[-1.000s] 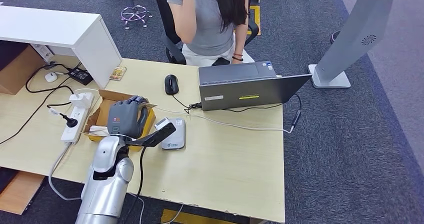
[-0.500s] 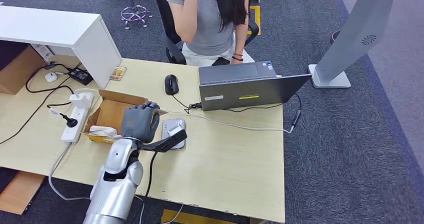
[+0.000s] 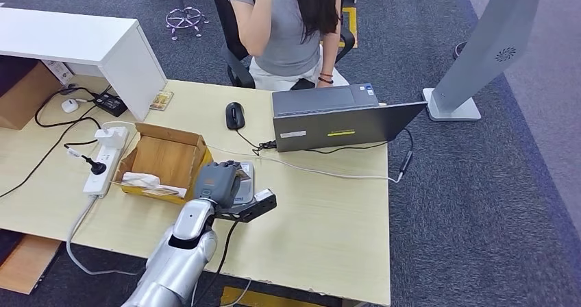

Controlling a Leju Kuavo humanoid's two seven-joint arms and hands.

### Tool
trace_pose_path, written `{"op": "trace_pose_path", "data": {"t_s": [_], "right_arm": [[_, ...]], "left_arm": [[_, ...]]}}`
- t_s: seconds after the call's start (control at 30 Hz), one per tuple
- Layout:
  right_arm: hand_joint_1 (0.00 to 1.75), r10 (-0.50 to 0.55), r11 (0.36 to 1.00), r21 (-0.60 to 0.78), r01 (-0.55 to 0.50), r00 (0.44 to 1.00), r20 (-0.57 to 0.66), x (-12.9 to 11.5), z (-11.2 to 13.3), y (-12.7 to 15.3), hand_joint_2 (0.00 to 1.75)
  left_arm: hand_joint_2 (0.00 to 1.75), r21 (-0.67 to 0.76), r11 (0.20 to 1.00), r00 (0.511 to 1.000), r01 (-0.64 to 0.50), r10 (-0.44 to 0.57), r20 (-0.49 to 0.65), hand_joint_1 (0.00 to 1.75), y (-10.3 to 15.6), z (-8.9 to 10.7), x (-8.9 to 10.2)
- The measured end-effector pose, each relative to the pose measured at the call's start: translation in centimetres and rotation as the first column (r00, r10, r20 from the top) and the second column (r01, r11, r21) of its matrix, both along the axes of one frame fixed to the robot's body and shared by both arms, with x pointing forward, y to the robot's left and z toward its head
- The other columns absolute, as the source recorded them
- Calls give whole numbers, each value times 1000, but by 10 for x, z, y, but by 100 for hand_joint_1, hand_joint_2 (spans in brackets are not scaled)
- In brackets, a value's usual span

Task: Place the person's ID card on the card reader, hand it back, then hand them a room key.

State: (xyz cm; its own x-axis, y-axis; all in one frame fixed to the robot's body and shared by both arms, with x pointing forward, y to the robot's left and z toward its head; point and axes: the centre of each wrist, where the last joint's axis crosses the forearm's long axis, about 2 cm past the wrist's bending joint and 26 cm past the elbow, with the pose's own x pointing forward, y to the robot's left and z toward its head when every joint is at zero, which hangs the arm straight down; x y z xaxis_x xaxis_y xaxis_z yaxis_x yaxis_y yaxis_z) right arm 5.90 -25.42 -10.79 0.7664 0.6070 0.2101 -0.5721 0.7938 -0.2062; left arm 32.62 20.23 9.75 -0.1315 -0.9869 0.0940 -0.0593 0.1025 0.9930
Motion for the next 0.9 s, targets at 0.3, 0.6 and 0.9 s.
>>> {"op": "trace_pose_path", "data": {"t_s": [0.3,0.6,0.9], "right_arm": [[0,1,1000,1,-1,1000,-4,0,0,0,175],[0,-11,1000,2,11,1000,-8,0,0,-1,175],[0,-25,1000,4,25,1000,-11,-1,0,-1,175]], "left_arm": [[175,34,999,996,-21,24,-85,175,-1,-4,12],[175,55,998,993,-39,45,-112,175,-1,0,29],[175,52,998,994,-35,39,-99,175,-1,-1,28]]}}
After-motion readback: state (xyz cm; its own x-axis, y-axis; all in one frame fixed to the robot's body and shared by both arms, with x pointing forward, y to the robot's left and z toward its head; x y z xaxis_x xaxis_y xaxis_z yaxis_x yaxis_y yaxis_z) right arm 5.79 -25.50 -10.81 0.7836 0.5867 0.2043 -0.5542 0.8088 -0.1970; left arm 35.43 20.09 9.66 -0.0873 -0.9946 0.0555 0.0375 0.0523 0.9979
